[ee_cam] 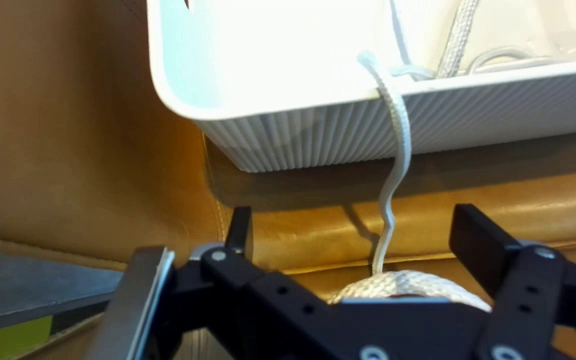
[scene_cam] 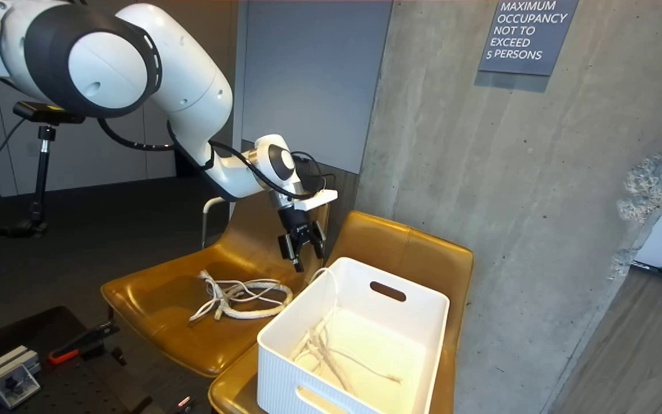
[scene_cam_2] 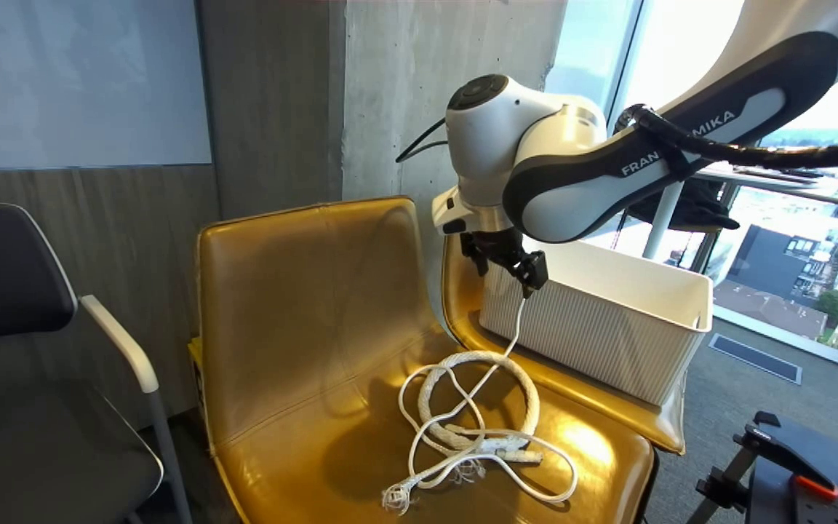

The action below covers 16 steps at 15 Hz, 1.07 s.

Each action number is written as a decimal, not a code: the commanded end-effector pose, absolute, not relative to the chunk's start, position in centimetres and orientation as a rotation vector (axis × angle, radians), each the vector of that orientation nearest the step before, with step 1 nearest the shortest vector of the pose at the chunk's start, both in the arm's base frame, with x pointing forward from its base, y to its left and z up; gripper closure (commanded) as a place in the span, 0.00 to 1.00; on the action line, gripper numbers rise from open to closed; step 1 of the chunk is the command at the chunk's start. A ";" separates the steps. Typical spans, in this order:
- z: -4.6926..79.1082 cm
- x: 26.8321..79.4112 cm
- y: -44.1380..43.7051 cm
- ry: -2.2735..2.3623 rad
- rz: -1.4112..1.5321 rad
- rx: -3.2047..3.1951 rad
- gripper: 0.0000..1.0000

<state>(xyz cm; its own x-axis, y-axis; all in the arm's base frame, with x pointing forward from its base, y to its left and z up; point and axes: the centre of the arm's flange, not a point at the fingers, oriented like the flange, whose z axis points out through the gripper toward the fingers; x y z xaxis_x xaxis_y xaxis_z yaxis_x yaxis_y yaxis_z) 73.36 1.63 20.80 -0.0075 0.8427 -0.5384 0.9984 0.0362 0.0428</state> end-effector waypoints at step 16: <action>19.7 73.5 -0.9 1.953 -0.660 1.749 1.00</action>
<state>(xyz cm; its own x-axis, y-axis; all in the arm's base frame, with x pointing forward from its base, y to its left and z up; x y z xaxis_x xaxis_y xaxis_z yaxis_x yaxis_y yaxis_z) 72.75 -1.73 18.05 -0.1143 0.7915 -0.6004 0.9934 0.0858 -0.0760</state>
